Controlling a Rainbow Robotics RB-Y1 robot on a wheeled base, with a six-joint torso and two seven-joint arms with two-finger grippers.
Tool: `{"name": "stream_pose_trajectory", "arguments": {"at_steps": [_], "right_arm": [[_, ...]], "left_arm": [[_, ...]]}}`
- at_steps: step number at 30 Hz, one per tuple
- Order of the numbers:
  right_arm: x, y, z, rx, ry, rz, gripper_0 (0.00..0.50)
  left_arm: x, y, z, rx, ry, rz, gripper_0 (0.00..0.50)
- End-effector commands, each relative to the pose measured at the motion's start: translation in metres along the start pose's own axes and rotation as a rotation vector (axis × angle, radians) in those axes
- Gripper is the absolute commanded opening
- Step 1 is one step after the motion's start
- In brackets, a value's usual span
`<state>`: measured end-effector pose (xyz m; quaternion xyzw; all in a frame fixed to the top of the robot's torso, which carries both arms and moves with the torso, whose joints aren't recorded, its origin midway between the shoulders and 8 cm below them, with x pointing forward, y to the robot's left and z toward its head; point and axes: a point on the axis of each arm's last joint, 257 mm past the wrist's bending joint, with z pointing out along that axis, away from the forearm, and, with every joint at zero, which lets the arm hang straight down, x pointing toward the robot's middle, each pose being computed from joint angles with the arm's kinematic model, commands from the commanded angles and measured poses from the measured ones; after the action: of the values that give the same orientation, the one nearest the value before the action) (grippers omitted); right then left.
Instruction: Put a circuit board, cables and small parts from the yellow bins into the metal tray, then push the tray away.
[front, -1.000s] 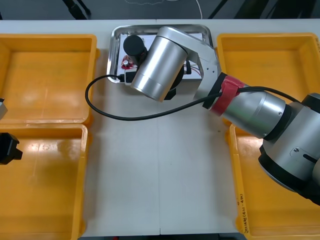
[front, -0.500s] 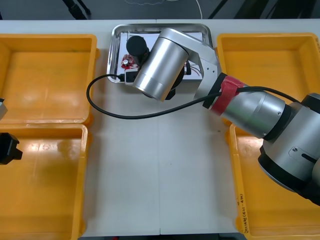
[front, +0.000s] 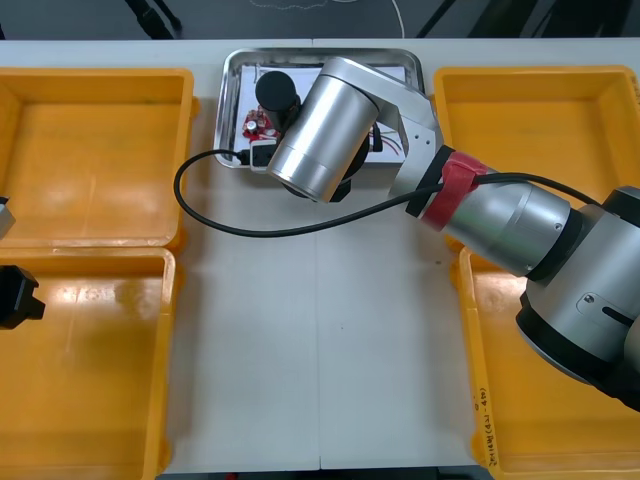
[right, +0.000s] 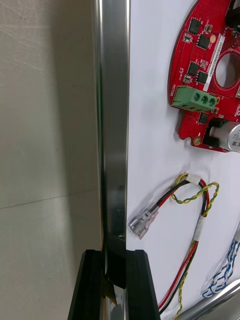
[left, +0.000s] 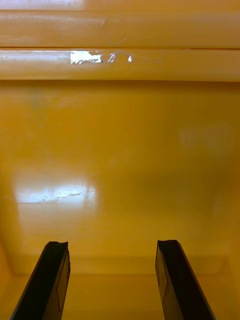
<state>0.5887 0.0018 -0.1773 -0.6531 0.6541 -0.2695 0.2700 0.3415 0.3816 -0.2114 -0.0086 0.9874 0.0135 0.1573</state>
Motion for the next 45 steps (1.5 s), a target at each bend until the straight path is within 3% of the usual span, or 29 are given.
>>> {"name": "stream_pose_trajectory", "arguments": {"at_steps": [1,3,6,9,11,16,26,37,45], "right_arm": [[-0.026,-0.029,-0.023,0.047,-0.054,-0.053,0.077],[-0.027,-0.029,-0.023,0.048,-0.057,-0.057,0.085],[-0.026,-0.03,-0.023,0.049,-0.055,-0.062,0.171],[-0.027,-0.029,-0.023,0.048,-0.056,-0.072,0.291],[-0.026,-0.029,-0.022,0.048,-0.056,-0.077,0.397],[-0.025,-0.03,-0.023,0.049,-0.052,-0.088,0.5],[-0.017,-0.028,-0.036,0.016,-0.049,-0.096,0.5],[0.003,-0.023,-0.082,-0.117,-0.102,-0.054,0.5],[0.029,-0.013,-0.111,-0.202,-0.115,0.05,0.5]], "left_arm": [[0.004,0.002,-0.002,0.007,-0.006,0.042,0.5],[0.004,0.002,-0.002,0.007,-0.006,0.042,0.5],[0.004,0.002,-0.002,0.007,-0.006,0.042,0.5],[0.004,0.002,-0.002,0.007,-0.006,0.042,0.5],[0.004,0.002,-0.002,0.007,-0.006,0.042,0.5],[0.004,0.002,-0.002,0.007,-0.006,0.042,0.5],[0.004,0.002,-0.002,0.007,-0.006,0.042,0.5],[0.004,0.002,-0.002,0.007,-0.006,0.042,0.5],[0.004,0.002,-0.002,0.007,-0.006,0.042,0.5]]}}
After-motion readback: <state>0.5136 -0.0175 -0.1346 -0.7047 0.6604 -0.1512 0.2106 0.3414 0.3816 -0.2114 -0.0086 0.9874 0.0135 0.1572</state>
